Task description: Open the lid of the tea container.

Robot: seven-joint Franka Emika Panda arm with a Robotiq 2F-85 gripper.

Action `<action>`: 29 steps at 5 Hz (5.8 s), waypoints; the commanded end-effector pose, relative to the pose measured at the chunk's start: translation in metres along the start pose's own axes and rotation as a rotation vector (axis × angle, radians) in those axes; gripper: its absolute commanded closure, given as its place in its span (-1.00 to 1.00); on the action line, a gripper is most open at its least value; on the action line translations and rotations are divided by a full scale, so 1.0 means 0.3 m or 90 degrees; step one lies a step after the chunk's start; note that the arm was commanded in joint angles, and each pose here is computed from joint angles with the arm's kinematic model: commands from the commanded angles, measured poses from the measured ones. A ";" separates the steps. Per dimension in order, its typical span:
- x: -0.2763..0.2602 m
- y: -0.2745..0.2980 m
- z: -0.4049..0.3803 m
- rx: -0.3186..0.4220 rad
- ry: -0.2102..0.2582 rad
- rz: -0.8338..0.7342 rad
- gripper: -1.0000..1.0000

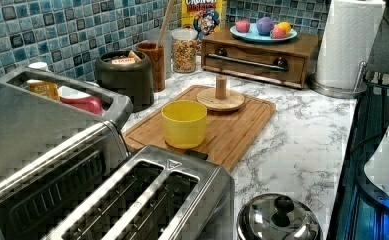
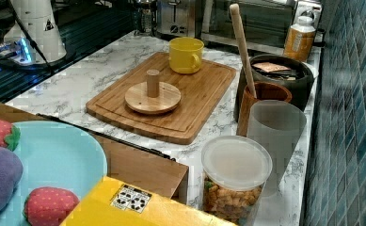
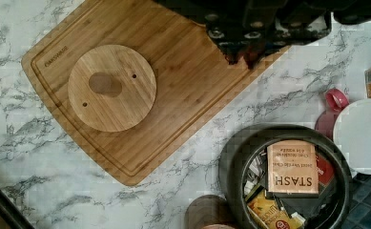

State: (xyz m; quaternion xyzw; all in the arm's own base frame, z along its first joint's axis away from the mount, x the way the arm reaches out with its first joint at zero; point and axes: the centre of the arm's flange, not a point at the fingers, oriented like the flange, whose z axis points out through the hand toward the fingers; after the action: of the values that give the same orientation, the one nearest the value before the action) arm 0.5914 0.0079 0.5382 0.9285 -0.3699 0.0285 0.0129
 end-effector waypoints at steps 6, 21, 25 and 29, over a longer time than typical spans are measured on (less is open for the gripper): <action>0.038 0.393 0.224 -0.050 -0.030 0.097 -1.00; 0.076 0.483 0.942 -0.049 -0.078 0.134 -1.00; 0.072 0.453 0.913 -0.086 -0.081 0.147 1.00; 0.040 0.118 0.178 0.076 0.153 -0.053 1.00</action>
State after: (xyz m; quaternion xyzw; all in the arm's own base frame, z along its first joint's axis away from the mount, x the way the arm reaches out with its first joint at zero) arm 0.5251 -0.0921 0.2778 0.9123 -0.4012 -0.0397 0.0719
